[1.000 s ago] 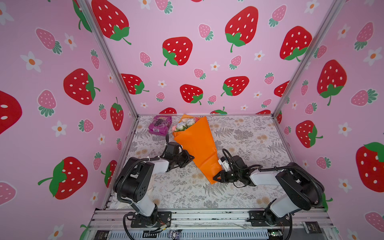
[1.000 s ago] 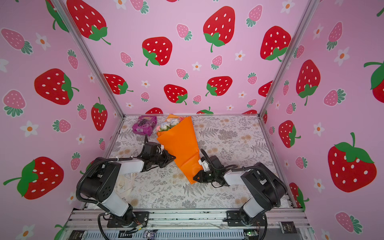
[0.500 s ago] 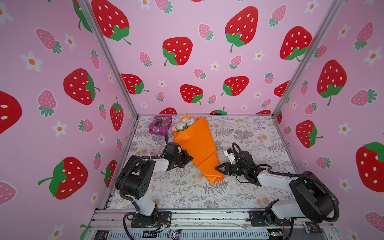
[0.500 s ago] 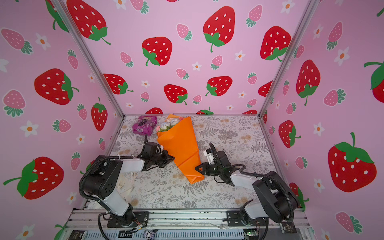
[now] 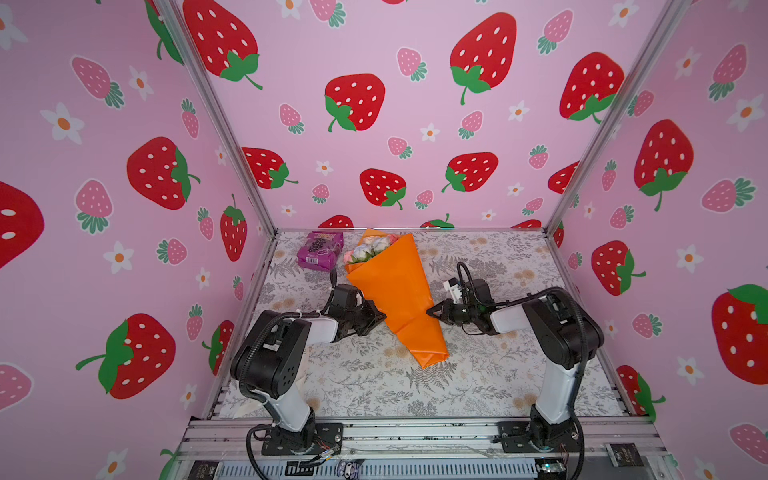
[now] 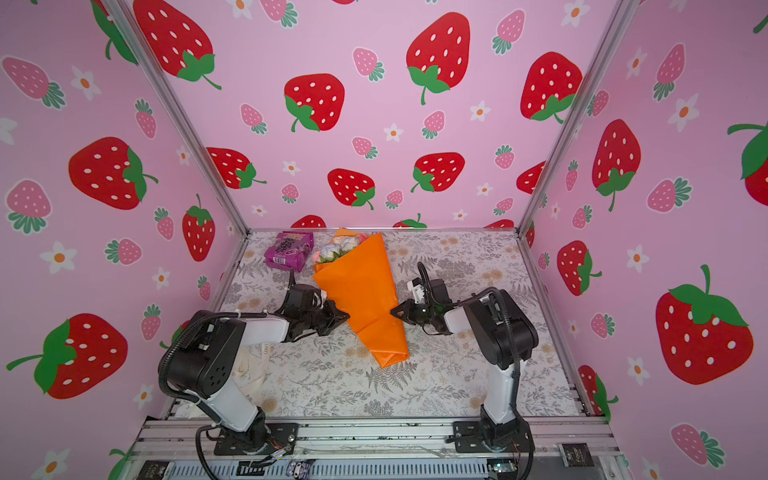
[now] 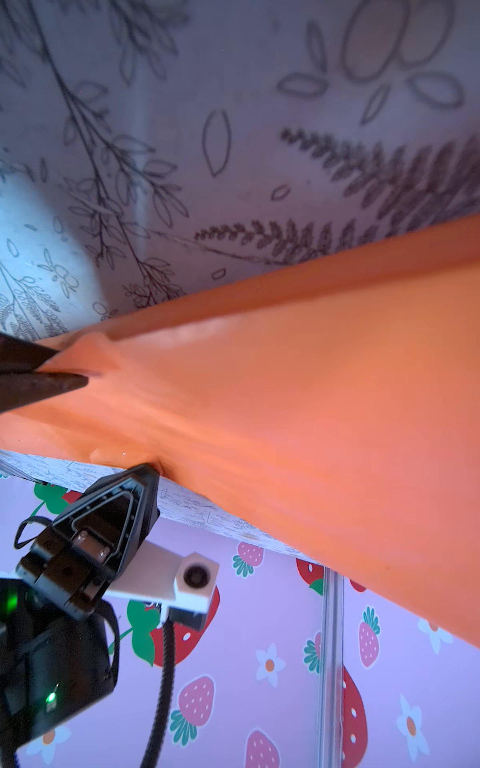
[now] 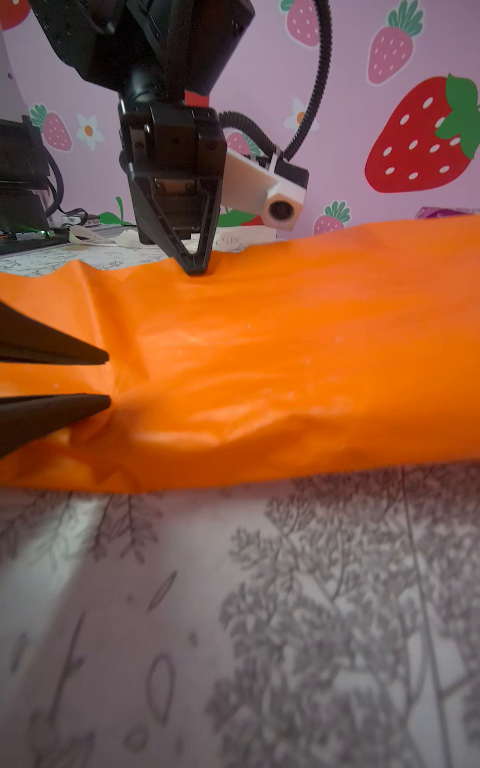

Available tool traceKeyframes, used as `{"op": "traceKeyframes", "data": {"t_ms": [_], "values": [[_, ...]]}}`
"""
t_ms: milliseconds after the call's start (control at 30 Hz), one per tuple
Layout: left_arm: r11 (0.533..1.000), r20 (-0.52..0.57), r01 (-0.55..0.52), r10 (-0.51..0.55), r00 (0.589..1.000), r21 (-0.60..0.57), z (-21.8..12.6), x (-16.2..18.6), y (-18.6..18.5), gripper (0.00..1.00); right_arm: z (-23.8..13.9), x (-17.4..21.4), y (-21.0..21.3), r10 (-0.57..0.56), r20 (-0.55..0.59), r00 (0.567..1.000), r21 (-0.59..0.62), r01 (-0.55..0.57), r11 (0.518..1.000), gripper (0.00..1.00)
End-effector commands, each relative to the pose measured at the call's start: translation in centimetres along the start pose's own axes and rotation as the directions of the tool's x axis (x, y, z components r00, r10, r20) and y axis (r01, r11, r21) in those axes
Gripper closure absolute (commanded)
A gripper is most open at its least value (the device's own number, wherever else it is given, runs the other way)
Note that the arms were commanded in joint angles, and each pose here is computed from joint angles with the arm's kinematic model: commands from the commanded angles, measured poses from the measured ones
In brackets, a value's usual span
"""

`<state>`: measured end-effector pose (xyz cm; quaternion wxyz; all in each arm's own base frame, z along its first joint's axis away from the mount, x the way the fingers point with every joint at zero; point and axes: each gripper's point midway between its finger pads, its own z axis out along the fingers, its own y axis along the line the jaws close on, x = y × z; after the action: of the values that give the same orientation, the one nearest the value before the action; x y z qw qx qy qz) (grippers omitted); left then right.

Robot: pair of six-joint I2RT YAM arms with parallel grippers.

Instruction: Tie the bouquet of fake flowers

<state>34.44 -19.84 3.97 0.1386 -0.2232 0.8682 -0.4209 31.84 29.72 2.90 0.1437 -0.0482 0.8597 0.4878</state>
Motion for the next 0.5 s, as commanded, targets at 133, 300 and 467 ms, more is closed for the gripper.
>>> {"op": "traceKeyframes", "data": {"t_ms": [133, 300, 467], "values": [[1.000, 0.005, 0.004, -0.004, 1.000, 0.019, 0.2, -0.5, -0.5, 1.00, -2.5, 0.3, 0.3, -0.037, 0.025, 0.999, 0.055, 0.035, 0.998, 0.79], [1.000, -0.004, 0.003, -0.002, 1.000, 0.031, 0.2, -0.5, -0.9, 1.00, -4.4, 0.8, 3.7, -0.107, 0.035, 0.994, 0.012, 0.106, 0.994, 0.78], [1.000, -0.006, 0.002, -0.002, 1.000, 0.031, 0.2, -0.5, -0.9, 1.00, -4.4, 6.0, 4.6, -0.112, -0.085, 0.990, -0.030, 0.110, 0.994, 0.78]]}}
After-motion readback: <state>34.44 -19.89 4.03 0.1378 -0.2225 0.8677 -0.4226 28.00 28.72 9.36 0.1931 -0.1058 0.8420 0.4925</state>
